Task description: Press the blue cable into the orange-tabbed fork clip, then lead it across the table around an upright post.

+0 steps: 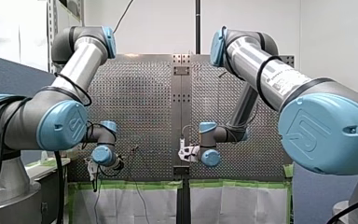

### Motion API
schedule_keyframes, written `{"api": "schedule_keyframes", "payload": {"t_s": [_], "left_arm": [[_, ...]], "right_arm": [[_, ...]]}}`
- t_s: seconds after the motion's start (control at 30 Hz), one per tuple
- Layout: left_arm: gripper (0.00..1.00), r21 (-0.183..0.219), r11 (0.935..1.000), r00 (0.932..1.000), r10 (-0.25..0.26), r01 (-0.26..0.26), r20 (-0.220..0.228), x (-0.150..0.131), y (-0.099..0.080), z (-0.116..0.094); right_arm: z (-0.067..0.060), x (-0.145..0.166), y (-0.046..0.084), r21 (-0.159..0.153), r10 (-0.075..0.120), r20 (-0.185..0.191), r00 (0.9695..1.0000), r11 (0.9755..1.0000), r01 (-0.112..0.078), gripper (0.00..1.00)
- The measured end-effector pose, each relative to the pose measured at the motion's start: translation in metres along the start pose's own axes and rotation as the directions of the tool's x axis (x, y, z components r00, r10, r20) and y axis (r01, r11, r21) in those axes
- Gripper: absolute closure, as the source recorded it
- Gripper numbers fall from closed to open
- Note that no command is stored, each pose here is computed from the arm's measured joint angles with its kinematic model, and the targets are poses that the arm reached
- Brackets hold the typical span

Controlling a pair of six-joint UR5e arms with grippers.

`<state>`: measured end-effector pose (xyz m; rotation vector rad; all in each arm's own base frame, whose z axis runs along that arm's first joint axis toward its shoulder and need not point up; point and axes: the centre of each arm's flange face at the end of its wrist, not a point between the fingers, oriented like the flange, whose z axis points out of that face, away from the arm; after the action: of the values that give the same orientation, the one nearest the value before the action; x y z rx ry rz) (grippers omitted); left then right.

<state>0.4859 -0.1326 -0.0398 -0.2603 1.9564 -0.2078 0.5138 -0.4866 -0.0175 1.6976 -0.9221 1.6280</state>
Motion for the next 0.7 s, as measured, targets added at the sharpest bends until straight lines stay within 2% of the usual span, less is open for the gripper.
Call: {"api": "schedule_keyframes", "payload": {"t_s": [0.3, 0.53, 0.7], "left_arm": [[0.0, 0.049, 0.9986, 0.9995, 0.017, -0.019, 0.027, -0.01, -0.01, -0.031], [0.0, 0.067, 0.9959, 0.9982, 0.059, -0.059, 0.009, -0.014, -0.018, -0.059], [0.0, 0.082, 0.9913, 0.9945, 0.104, -0.103, -0.008, -0.011, -0.023, -0.081]], "right_arm": [[0.0, 0.0, 0.0, 0.0, 0.0, 0.001, 1.0, 1.0, 0.0, 1.0], [0.0, 0.0, 0.0, 0.0, 0.0, 0.0, 1.0, 1.0, 0.0, 1.0], [0.0, 0.0, 0.0, 0.0, 0.0, -0.001, 1.0, 1.0, 0.0, 1.0]]}}
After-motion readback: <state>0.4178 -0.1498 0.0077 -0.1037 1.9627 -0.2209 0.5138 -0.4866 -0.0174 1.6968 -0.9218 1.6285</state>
